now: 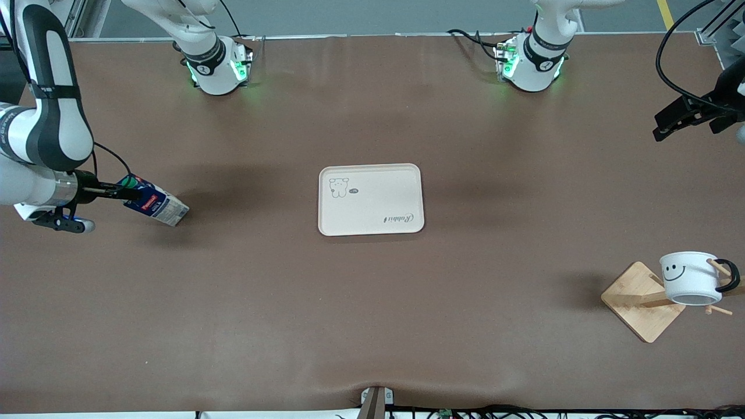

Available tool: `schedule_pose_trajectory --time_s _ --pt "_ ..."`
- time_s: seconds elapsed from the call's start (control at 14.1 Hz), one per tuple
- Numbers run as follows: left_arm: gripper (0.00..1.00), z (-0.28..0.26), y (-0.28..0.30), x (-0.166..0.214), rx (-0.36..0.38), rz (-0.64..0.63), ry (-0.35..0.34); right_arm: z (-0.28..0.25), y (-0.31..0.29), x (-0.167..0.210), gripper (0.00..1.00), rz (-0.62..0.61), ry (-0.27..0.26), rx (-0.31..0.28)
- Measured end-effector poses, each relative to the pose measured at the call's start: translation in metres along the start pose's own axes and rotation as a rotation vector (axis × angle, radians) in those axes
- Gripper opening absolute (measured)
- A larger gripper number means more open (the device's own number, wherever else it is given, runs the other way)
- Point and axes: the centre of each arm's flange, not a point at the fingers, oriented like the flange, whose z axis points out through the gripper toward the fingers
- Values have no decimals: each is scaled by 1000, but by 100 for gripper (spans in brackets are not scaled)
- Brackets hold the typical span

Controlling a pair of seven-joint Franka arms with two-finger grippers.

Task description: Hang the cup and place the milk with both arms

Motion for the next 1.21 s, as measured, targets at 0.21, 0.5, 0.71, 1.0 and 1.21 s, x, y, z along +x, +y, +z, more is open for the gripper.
schedule_pose_trajectory --time_s 0.21,0.5,0.71,1.0,1.21 --pt "100 -1 0 -1 -2 -1 1 -5 -4 -1 100 -7 -12 -1" --pt "100 -2 -2 -1 -3 -4 5 -88 -43 -13 100 -73 -52 -20" --pt "100 -8 -3 -5 -5 -5 16 -137 -62 -20 100 -105 0 -51" --pt "100 -13 0 -8 -37 -3 22 -217 -75 -21 100 -124 204 -56" --pt "100 -13 0 -8 -45 -2 26 -208 -99 2 100 -152 242 -124"
